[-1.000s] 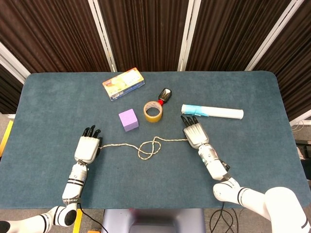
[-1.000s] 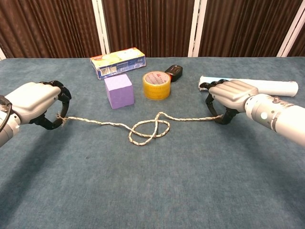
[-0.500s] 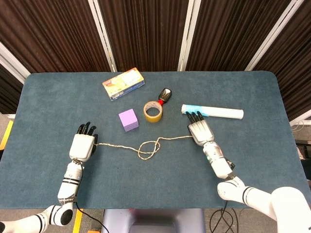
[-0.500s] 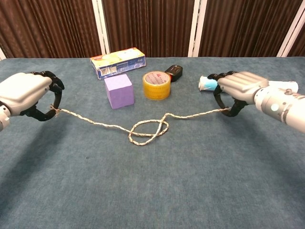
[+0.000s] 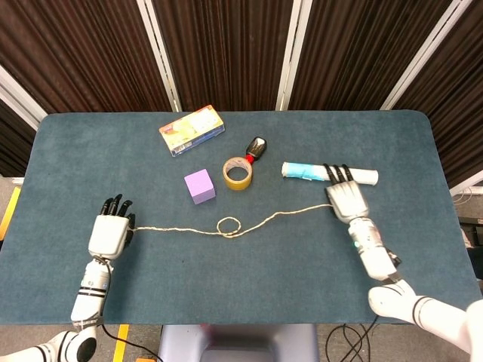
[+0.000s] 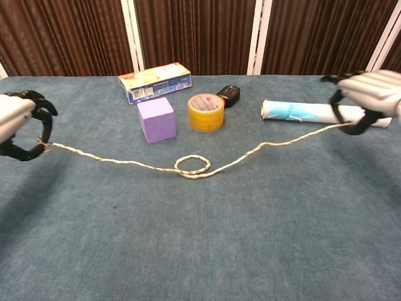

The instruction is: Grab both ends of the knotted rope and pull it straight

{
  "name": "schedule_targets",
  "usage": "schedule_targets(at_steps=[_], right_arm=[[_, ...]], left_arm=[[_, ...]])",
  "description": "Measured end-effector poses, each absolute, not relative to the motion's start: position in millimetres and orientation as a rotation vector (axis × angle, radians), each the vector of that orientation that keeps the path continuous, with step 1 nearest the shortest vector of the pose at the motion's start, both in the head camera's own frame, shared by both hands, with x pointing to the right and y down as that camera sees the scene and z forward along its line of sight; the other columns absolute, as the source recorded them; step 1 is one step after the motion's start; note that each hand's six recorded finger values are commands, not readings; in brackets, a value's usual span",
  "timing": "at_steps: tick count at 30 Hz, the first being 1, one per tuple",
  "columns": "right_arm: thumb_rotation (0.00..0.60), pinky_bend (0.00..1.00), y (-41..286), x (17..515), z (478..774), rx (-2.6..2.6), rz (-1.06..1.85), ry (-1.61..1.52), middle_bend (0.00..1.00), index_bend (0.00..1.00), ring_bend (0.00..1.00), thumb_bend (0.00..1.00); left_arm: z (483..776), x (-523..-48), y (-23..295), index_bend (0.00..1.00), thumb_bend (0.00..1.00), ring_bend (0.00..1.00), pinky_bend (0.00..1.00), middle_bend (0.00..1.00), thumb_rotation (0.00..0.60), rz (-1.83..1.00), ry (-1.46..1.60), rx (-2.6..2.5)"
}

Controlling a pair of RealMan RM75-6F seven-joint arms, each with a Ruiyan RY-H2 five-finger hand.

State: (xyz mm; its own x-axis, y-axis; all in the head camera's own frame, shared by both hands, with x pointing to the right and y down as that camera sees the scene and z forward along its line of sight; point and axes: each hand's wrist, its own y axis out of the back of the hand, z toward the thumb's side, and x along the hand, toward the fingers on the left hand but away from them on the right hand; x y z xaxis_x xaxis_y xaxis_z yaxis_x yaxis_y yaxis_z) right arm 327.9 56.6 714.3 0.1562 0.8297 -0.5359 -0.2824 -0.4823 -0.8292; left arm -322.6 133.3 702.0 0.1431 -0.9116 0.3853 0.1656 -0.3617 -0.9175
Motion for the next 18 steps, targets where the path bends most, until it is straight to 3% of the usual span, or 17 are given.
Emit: schedule_targets(at_steps=[18], right_arm=[[0.600, 0.00, 71.1, 417.1, 700.6, -1.413, 1.667, -0.603, 0.10, 0.76, 0.00, 0.65]], left_arm=[[684.1, -374.7, 146.7, 0.68, 0.51, 0.10, 0.17, 0.21, 0.600, -1.489, 0.822, -1.398]])
